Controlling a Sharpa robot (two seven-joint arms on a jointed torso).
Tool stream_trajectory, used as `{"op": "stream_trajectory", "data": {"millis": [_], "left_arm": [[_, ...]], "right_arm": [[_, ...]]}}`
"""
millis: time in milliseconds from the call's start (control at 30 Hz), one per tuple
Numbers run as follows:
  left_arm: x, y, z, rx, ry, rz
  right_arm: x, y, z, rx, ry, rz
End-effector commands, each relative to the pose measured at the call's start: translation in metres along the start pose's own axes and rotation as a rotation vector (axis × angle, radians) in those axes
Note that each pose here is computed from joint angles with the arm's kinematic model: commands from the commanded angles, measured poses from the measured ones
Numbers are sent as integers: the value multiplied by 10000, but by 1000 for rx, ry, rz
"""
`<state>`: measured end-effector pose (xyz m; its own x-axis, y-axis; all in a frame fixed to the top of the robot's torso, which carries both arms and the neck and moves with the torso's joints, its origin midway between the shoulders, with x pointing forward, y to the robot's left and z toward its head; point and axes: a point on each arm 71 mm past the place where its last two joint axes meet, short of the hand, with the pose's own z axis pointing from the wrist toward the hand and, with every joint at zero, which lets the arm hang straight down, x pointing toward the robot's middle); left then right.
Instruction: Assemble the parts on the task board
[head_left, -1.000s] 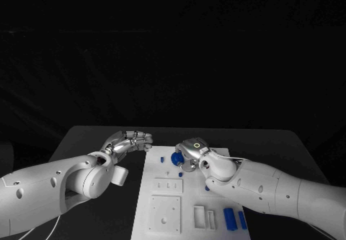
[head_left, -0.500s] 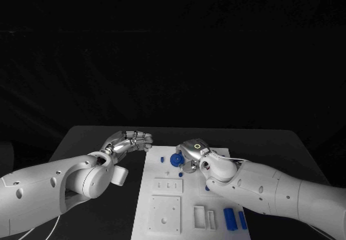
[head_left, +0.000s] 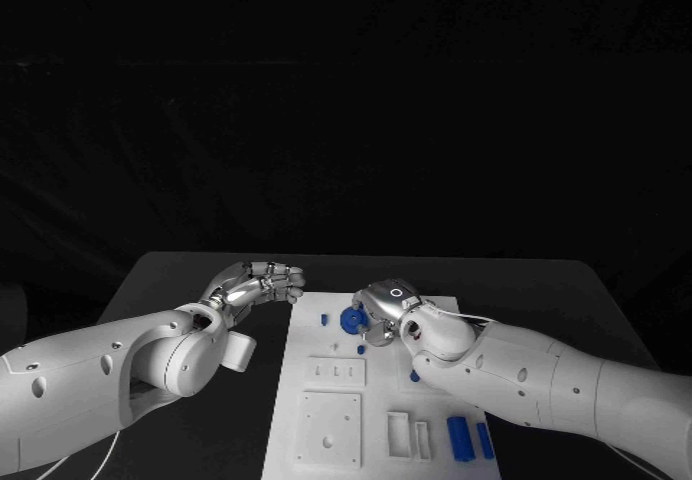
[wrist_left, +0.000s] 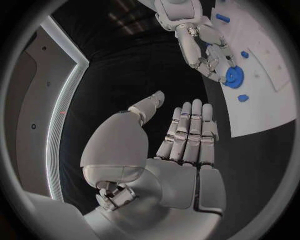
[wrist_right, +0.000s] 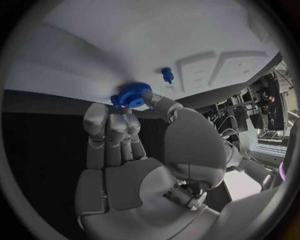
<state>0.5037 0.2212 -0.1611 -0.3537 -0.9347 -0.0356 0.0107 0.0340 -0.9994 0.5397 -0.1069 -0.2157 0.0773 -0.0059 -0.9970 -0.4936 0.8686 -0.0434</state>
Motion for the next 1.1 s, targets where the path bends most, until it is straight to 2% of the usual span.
{"op": "stream_trajectory", "data": {"millis": [33, 267, 1100], "left_arm": [[22, -17, 7, 10, 16, -2], [23, -16, 9, 8, 16, -2], [14, -13, 13, 9, 14, -1]], "right_arm": [[73, 10, -1, -10, 84, 47], [108, -20, 4, 6, 128, 50], [113, -87, -53, 20, 148, 52]]}}
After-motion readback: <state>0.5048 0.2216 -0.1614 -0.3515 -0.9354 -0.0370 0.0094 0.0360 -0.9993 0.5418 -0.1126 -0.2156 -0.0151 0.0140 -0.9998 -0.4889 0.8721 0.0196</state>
